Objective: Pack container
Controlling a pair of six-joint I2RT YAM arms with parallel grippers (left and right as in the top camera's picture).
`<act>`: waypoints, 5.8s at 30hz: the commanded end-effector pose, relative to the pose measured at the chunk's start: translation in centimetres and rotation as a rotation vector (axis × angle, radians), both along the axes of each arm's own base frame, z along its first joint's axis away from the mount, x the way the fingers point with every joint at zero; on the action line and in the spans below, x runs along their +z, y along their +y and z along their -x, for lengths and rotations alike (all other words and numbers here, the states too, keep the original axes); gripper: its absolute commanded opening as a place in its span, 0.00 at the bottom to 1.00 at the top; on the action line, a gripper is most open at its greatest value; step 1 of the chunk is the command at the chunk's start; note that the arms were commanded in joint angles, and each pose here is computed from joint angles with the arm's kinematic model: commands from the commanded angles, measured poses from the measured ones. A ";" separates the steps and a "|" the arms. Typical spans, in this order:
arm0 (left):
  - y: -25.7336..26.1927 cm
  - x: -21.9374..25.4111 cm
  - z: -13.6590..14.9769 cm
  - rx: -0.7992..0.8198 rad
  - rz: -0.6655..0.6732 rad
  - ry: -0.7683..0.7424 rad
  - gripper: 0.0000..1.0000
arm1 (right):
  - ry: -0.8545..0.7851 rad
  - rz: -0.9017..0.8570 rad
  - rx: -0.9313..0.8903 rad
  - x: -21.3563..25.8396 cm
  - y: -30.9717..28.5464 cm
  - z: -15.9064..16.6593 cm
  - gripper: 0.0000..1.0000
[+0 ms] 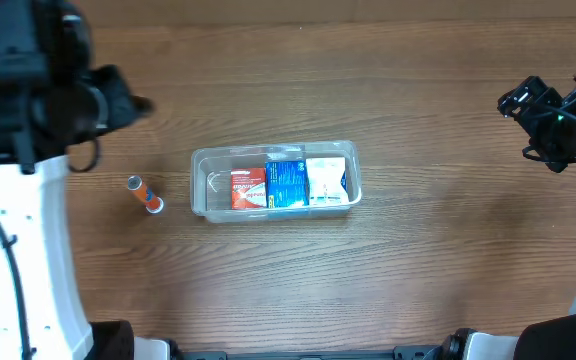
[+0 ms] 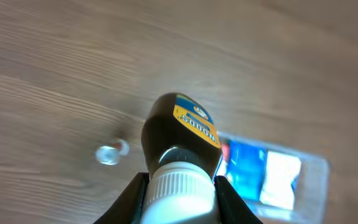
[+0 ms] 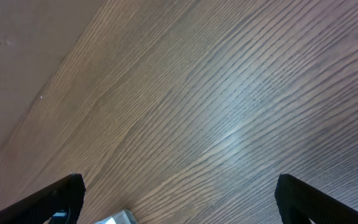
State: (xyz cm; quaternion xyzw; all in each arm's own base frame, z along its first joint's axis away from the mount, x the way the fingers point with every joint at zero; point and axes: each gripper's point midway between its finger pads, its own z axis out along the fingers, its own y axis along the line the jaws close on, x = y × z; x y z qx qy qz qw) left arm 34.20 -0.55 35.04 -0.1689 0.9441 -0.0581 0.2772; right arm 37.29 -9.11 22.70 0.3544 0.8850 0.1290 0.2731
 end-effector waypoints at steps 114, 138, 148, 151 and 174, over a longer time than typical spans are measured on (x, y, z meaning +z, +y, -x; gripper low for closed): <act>-6.6 -27.2 1.5 -0.110 -0.044 0.346 0.24 | -0.022 0.003 0.001 0.7 0.0 -0.1 1.00; 5.9 -10.2 5.0 0.108 -0.152 0.296 1.00 | -0.022 0.003 0.001 0.7 0.0 -0.1 1.00; 5.1 -10.9 5.9 -0.029 -0.081 0.334 1.00 | -0.022 0.003 0.001 0.7 0.0 -0.1 1.00; 5.1 -10.9 5.9 -0.030 -0.081 0.334 1.00 | -0.022 0.003 0.001 0.7 0.0 -0.1 1.00; 0.0 -14.2 9.6 -0.212 -0.084 -0.337 1.00 | -0.022 0.003 0.001 0.7 0.0 -0.1 1.00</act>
